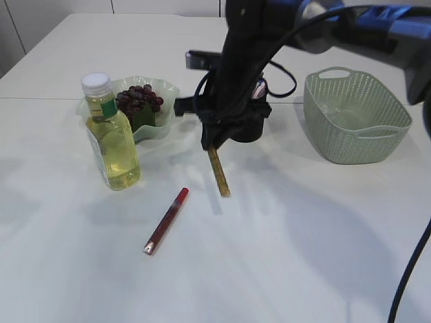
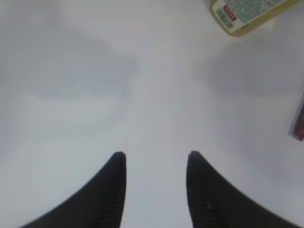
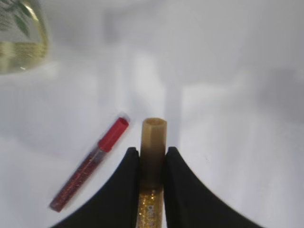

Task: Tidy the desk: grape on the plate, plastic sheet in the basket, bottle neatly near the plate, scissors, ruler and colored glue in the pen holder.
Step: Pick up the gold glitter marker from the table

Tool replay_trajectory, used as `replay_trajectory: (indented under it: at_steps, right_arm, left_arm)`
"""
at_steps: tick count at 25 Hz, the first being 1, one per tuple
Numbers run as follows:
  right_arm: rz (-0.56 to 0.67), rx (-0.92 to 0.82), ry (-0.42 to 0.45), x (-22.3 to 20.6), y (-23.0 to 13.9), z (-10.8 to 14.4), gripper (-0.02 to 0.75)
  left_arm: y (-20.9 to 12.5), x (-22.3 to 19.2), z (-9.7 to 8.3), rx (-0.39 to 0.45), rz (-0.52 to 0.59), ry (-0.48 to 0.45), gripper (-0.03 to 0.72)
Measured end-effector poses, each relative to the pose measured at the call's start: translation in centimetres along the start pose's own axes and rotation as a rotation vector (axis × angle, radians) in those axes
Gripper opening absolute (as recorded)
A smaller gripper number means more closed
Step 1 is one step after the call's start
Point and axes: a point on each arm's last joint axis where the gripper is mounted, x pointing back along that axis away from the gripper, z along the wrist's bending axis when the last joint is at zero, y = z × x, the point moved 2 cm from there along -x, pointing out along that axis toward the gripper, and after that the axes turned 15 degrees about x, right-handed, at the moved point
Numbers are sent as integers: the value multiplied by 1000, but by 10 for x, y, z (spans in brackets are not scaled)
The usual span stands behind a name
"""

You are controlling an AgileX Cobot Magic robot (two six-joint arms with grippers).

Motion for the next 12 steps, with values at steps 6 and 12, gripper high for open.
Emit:
replay_trajectory:
  at_steps: [6,12]
  right_arm:
    - [-291,47,104,72,28,-36,119]
    - [-559,161,34,102,49,-68,118]
  left_arm:
    - [0,0,0,0,2,1,305]
    - [-4,0,1,0,37,13,305]
